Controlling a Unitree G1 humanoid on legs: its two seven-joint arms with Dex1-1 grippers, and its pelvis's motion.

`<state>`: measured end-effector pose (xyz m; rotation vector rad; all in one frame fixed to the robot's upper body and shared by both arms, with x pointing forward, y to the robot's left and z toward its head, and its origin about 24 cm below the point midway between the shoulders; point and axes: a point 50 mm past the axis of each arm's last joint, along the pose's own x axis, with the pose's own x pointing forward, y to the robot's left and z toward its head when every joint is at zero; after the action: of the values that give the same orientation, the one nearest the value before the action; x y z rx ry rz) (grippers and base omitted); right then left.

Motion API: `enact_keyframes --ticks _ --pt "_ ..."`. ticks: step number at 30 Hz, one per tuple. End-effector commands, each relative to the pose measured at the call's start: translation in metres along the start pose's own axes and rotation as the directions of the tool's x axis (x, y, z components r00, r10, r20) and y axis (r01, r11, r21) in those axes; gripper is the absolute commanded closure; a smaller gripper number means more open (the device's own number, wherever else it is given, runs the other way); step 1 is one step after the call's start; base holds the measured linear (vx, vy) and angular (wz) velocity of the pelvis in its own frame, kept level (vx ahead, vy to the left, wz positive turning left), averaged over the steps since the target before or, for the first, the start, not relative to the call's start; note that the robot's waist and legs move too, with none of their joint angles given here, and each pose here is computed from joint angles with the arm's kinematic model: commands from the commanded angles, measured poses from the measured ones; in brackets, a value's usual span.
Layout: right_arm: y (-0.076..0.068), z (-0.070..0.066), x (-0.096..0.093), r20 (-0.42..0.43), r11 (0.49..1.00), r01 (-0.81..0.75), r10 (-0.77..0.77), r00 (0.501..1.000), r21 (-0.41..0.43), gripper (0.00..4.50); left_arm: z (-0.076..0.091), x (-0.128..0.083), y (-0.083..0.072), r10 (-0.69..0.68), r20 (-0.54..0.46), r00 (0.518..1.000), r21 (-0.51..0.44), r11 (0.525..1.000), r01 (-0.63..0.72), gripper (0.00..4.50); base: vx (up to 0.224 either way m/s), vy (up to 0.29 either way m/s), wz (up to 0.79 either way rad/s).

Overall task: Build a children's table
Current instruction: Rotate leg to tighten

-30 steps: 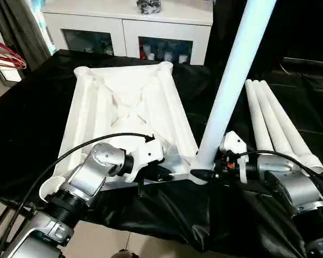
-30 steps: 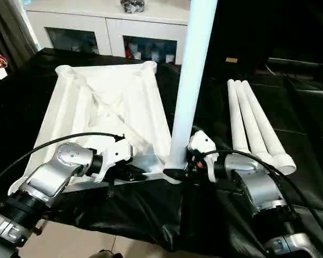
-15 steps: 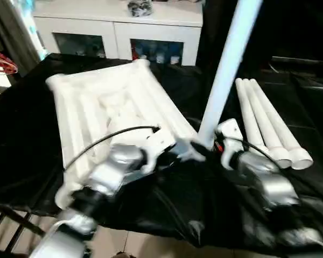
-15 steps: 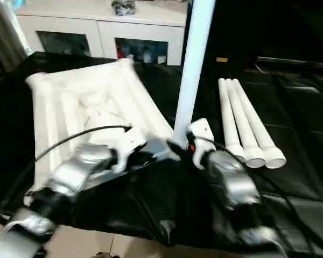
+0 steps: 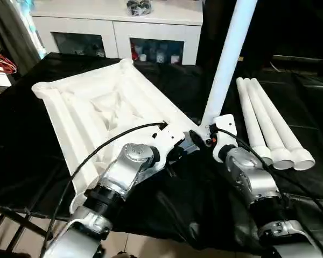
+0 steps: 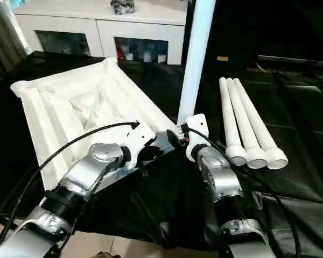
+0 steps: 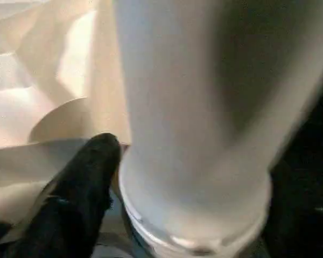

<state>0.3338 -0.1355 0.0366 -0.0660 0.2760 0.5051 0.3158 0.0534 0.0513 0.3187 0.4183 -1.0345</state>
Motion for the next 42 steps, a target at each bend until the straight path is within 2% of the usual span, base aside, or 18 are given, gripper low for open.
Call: enact_keyframes --ticks 1,2,7,10,14,17,27,33,34,35,37,38,40,42 --pt "0.01 0.003 0.001 0.004 0.994 -0.104 0.104 0.995 -0.022 0.62 0.02 0.002 -0.012 -0.114 0.098 0.989 0.078 0.991 0.106 4.5 0.0 0.0 0.0" --pt "0.005 0.005 -0.007 -0.005 0.983 -0.175 0.175 0.985 -0.056 0.62 0.017 -0.004 -0.01 -0.139 0.096 0.986 0.099 0.987 0.129 4.5 0.0 0.0 0.0" --pt "-0.003 0.008 -0.025 -0.029 0.937 -0.326 0.325 0.945 -0.128 0.62 0.012 -0.014 -0.009 -0.221 0.084 0.972 0.137 0.969 0.208 4.5 0.0 0.0 0.0" --pt "-0.005 0.008 -0.035 -0.053 0.906 -0.401 0.398 0.916 -0.138 0.62 0.01 -0.019 -0.009 -0.271 0.082 0.959 0.147 0.955 0.257 4.5 0.0 0.0 0.0" --pt "-0.003 0.007 -0.053 -0.119 0.827 -0.548 0.536 0.836 -0.125 0.62 0.0 -0.029 -0.005 -0.345 0.023 0.938 0.167 0.927 0.337 4.5 0.0 0.0 0.0" --pt "0.0 0.004 -0.058 -0.157 0.796 -0.593 0.575 0.803 -0.122 0.89 -0.004 -0.032 -0.003 -0.359 0.004 0.933 0.171 0.92 0.353 4.5 0.0 0.0 0.0" --pt "0.005 -0.001 -0.064 -0.201 0.759 -0.643 0.617 0.761 -0.106 1.67 -0.009 -0.035 0.0 -0.382 -0.018 0.924 0.168 0.91 0.379 4.5 0.0 0.0 0.0" --pt "0.01 -0.008 -0.057 -0.178 0.805 -0.589 0.57 0.802 -0.076 1.81 -0.007 -0.032 0.0 -0.33 0.007 0.944 0.156 0.933 0.325 4.5 0.0 0.0 0.0" --pt "0.01 -0.01 -0.052 -0.167 0.836 -0.543 0.526 0.834 -0.081 1.82 -0.005 -0.029 0.001 -0.301 0.018 0.953 0.148 0.944 0.296 4.5 0.0 0.0 0.0" --pt "0.009 -0.014 -0.043 -0.152 0.888 -0.452 0.437 0.886 -0.084 1.82 -0.003 -0.025 0.002 -0.246 0.031 0.969 0.127 0.962 0.24 4.5 0.0 0.0 0.0" --pt "0.007 -0.017 -0.035 -0.141 0.933 -0.352 0.339 0.93 -0.076 1.82 0.0 -0.021 0.004 -0.191 0.042 0.981 0.106 0.977 0.186 4.5 0.0 0.0 0.0" --pt "0.005 -0.02 -0.022 -0.116 0.979 -0.203 0.2 0.973 -0.022 1.83 0.005 -0.013 0.007 -0.102 0.057 0.993 0.063 0.993 0.099 4.5 0.0 0.0 0.0" --pt "0.007 -0.023 -0.005 -0.112 0.997 -0.047 0.054 0.992 0.059 1.83 0.012 -0.003 0.009 0.005 0.075 0.997 0.005 1.0 -0.006 4.5 0.0 0.0 0.0" --pt "0.012 -0.02 0.006 -0.113 0.995 0.033 -0.023 0.993 0.089 1.83 0.018 0.003 0.008 0.076 0.085 0.993 -0.035 0.997 -0.074 4.5 0.0 0.0 0.0"
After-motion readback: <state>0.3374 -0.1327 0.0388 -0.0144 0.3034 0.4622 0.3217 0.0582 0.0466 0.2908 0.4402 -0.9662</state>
